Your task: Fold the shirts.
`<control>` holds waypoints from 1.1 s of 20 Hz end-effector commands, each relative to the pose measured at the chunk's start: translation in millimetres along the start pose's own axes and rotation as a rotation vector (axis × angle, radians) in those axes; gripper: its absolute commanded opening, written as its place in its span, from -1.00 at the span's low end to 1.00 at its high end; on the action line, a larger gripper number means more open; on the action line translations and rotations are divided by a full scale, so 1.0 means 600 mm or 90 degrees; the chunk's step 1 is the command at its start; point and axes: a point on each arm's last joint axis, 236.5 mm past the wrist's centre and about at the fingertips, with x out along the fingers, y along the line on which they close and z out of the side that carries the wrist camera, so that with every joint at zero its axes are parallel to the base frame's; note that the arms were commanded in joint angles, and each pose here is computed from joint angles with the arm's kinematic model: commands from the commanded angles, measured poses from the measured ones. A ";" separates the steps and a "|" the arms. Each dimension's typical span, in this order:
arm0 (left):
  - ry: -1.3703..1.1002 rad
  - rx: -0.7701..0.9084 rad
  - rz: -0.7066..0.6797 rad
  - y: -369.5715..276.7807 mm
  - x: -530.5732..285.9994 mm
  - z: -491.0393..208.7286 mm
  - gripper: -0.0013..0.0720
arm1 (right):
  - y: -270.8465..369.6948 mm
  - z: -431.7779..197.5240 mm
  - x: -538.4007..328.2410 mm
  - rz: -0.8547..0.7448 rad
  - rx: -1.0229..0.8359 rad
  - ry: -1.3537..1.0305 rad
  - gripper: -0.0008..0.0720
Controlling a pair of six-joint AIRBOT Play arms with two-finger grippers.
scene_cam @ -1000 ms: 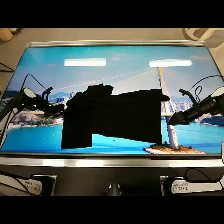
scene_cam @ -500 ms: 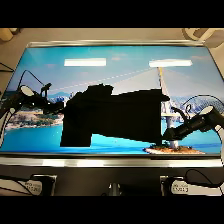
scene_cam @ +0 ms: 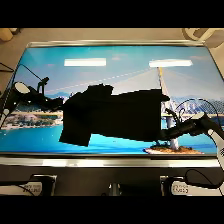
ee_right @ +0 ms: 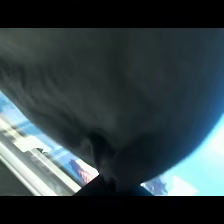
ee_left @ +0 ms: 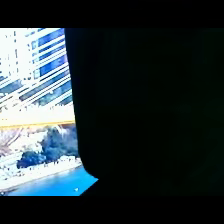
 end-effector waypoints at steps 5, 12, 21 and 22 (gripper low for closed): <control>-0.421 0.201 -0.016 -0.213 -0.415 0.087 -0.91 | 0.171 0.203 -0.349 -0.242 -0.329 -0.315 -0.91; -1.167 0.346 -0.114 -0.449 -1.054 -0.241 -0.91 | 0.688 -0.078 -0.924 -0.774 -0.619 -1.067 -0.91; -0.952 0.288 -0.003 -0.379 -0.919 -0.141 -0.91 | 0.552 -0.015 -0.809 -0.671 -0.492 -0.816 -0.91; -0.863 0.271 0.019 -0.355 -0.860 -0.110 -0.91 | 0.514 0.012 -0.778 -0.636 -0.464 -0.751 -0.91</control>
